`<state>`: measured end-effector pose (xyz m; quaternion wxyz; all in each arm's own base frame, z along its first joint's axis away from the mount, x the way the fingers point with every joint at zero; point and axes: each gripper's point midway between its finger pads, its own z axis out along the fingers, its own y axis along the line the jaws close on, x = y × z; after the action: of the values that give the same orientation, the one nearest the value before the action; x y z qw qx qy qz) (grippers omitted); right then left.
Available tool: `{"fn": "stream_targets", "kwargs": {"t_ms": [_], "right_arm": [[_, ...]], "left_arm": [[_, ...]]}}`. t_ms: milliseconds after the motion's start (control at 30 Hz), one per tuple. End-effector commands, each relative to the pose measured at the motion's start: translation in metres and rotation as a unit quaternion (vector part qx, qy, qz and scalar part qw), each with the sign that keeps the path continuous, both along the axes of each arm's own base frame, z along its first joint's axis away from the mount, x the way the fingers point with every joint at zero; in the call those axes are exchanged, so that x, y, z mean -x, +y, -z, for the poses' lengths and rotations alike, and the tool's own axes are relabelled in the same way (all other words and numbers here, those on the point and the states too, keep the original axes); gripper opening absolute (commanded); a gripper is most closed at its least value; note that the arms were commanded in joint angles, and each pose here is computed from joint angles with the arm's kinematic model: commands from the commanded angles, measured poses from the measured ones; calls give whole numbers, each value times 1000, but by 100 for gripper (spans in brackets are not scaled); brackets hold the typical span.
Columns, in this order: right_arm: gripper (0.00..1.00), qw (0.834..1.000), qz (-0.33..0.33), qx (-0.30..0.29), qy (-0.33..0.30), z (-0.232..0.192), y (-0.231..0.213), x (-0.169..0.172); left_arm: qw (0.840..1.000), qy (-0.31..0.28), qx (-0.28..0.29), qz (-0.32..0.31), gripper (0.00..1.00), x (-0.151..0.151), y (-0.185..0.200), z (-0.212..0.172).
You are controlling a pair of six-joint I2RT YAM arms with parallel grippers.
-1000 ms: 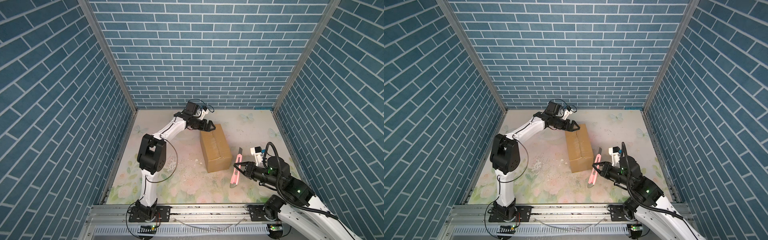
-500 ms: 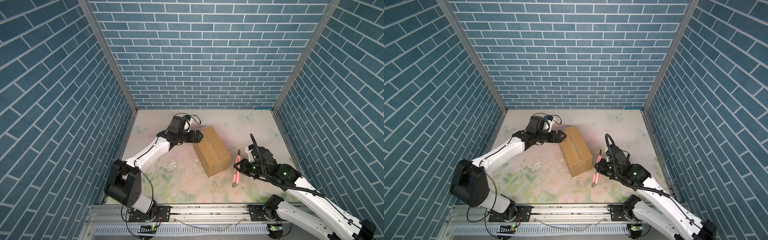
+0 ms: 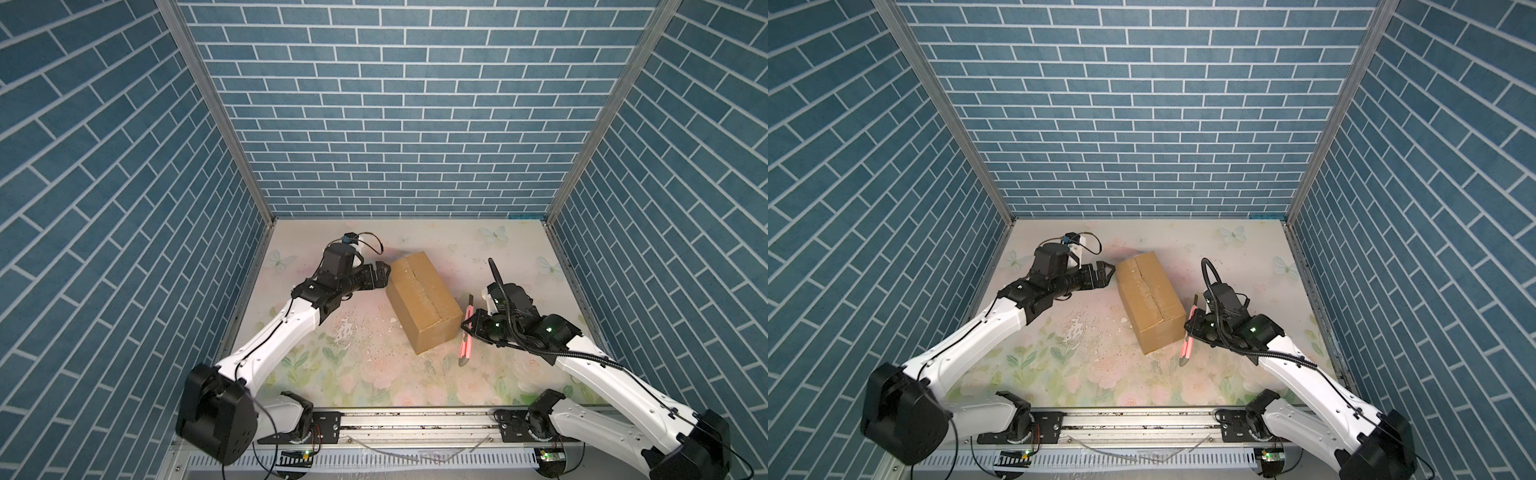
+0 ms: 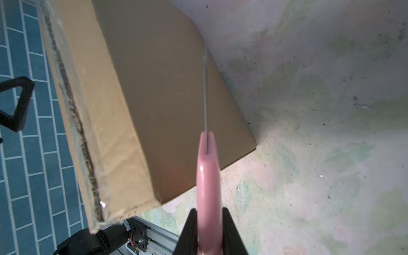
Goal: Unpack the express box
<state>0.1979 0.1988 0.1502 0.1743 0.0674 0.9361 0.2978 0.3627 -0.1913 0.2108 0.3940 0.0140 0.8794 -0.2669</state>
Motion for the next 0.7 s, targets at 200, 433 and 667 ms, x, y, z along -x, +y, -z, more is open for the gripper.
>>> {"fn": "stream_targets", "kwargs": {"t_ms": [200,433,667], "right_arm": [[0,999,2,-5,-43,-26,17,-33],[0,999,-8,-1,-48,-28,38,-58],[0,998,-39,-9,-57,-26,64,-86]], "left_arm": [[993,-45,57,94,100,-70,-39,-18],[984,-39,99,145,100,-73,-61,-10],[981,-17,107,160,100,-50,-59,2]]}}
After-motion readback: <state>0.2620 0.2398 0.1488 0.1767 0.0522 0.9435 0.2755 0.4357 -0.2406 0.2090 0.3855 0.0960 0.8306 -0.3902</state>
